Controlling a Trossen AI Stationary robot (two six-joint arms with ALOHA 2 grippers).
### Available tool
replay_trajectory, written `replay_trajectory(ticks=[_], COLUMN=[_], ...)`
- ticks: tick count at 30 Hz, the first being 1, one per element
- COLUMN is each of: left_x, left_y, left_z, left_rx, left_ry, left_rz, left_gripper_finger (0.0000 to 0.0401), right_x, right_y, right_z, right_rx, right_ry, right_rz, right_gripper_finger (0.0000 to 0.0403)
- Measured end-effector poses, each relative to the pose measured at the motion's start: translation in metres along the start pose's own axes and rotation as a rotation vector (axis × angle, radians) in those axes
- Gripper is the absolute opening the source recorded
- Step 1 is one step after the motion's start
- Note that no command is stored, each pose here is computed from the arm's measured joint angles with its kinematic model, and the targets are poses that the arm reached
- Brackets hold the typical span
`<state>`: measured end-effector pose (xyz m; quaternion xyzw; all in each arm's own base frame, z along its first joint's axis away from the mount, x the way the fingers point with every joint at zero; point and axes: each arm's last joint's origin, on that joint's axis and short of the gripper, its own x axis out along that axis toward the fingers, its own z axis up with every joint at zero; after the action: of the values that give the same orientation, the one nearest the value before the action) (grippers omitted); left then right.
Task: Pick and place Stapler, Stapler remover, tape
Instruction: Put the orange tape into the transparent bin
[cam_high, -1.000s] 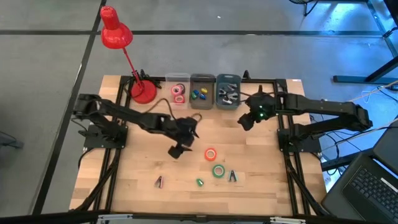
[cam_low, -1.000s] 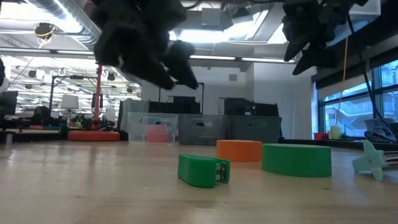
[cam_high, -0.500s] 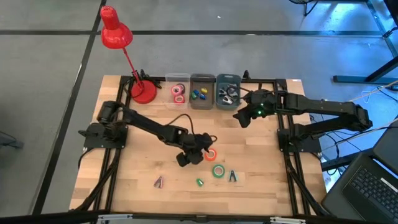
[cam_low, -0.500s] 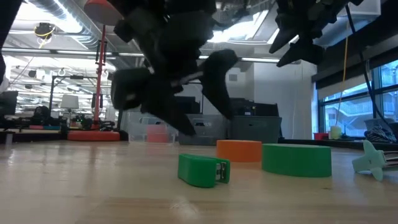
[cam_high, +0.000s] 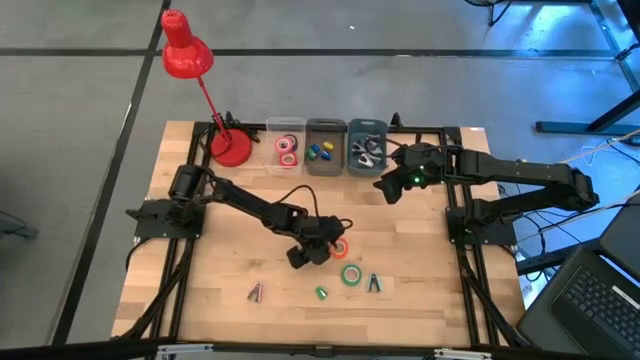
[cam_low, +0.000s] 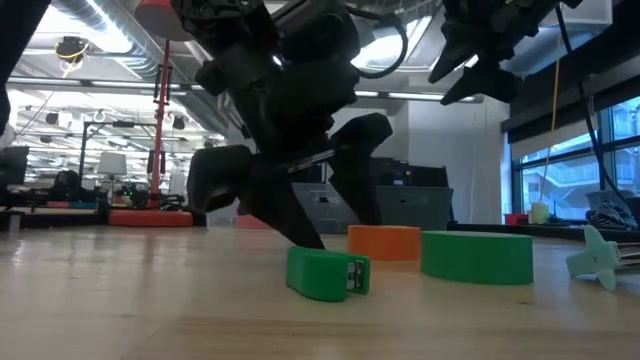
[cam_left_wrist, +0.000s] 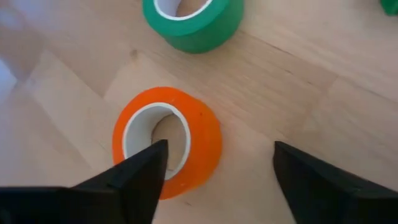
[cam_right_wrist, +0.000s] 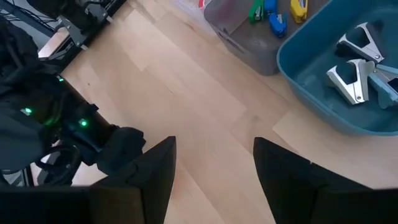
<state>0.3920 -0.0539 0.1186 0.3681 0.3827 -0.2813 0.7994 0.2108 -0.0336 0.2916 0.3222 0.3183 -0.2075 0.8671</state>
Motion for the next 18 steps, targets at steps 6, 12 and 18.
replay_trajectory(ticks=[6, 12, 18], left_x=[0.0, -0.002, -0.019], left_y=[-0.001, -0.001, 0.005], left_z=[-0.003, -0.003, -0.002], left_rx=[0.014, -0.072, -0.253], left_ry=[0.045, 0.052, 0.061], left_rz=[-0.003, 0.007, 0.062], left_gripper_finger=[0.0121, 0.0027, 0.0027], right_x=[0.0, 0.0, 0.0], right_y=[0.001, 0.002, 0.002], right_z=[0.002, 0.002, 0.002], right_rx=[0.001, 0.001, -0.014], right_ry=[-0.017, -0.021, -0.019], right_rz=[0.013, 0.016, 0.016], right_gripper_finger=[0.0216, 0.0216, 0.0216])
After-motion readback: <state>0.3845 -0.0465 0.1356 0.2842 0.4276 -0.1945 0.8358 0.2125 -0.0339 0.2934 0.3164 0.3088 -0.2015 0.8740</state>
